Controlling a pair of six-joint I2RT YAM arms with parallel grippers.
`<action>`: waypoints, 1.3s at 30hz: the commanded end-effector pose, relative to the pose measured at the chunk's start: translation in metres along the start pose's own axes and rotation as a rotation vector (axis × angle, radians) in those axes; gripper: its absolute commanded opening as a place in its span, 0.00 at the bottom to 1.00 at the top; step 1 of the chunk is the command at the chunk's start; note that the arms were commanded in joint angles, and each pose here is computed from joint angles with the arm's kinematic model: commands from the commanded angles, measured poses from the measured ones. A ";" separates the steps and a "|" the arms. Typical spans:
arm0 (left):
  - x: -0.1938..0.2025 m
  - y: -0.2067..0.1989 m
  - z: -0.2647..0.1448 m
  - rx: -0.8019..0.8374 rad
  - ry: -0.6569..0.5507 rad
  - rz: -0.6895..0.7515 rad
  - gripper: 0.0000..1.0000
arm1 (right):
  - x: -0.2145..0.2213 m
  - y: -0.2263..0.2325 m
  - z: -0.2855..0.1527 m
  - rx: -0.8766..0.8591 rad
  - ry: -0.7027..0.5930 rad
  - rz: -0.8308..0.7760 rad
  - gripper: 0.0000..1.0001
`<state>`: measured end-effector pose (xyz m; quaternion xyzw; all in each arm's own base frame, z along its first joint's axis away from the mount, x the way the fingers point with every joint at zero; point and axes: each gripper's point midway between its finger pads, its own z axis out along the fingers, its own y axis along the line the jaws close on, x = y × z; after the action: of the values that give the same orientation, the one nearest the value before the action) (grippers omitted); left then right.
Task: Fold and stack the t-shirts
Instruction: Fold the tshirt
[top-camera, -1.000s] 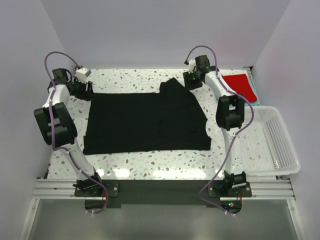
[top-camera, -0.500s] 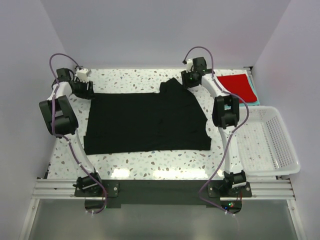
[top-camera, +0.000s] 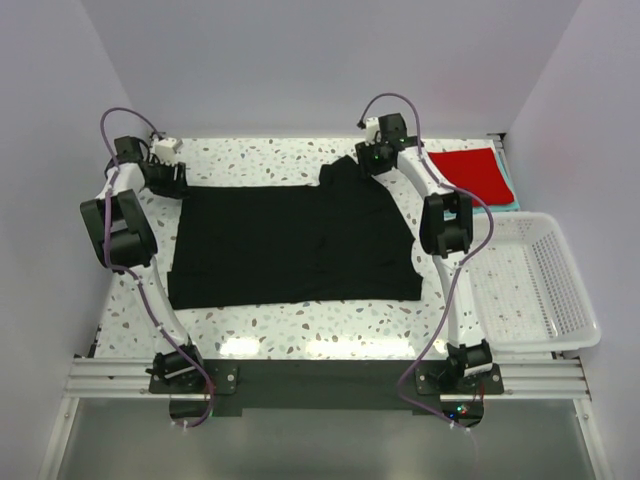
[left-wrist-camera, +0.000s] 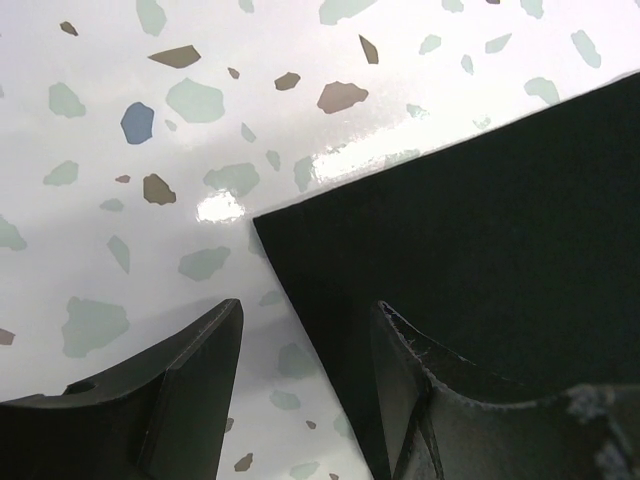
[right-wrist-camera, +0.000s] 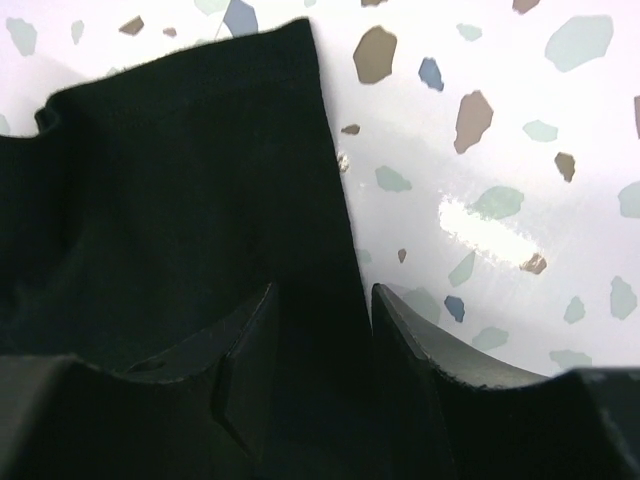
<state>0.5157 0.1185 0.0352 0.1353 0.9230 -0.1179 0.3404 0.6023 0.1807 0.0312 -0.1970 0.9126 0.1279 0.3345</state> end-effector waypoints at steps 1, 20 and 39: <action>-0.019 0.007 -0.005 -0.017 -0.032 0.021 0.59 | 0.013 0.005 -0.001 0.001 0.072 -0.031 0.45; -0.027 0.009 0.011 0.058 -0.039 0.130 0.59 | 0.057 0.008 0.011 0.028 0.225 -0.128 0.00; -0.015 0.003 0.051 0.119 -0.009 0.228 0.50 | 0.052 0.004 0.010 0.053 0.207 -0.128 0.00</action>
<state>0.5595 0.1094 0.0218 0.2480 0.8910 -0.1201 0.3609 0.5941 0.1869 0.0248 -0.2564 0.9110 0.0794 0.3130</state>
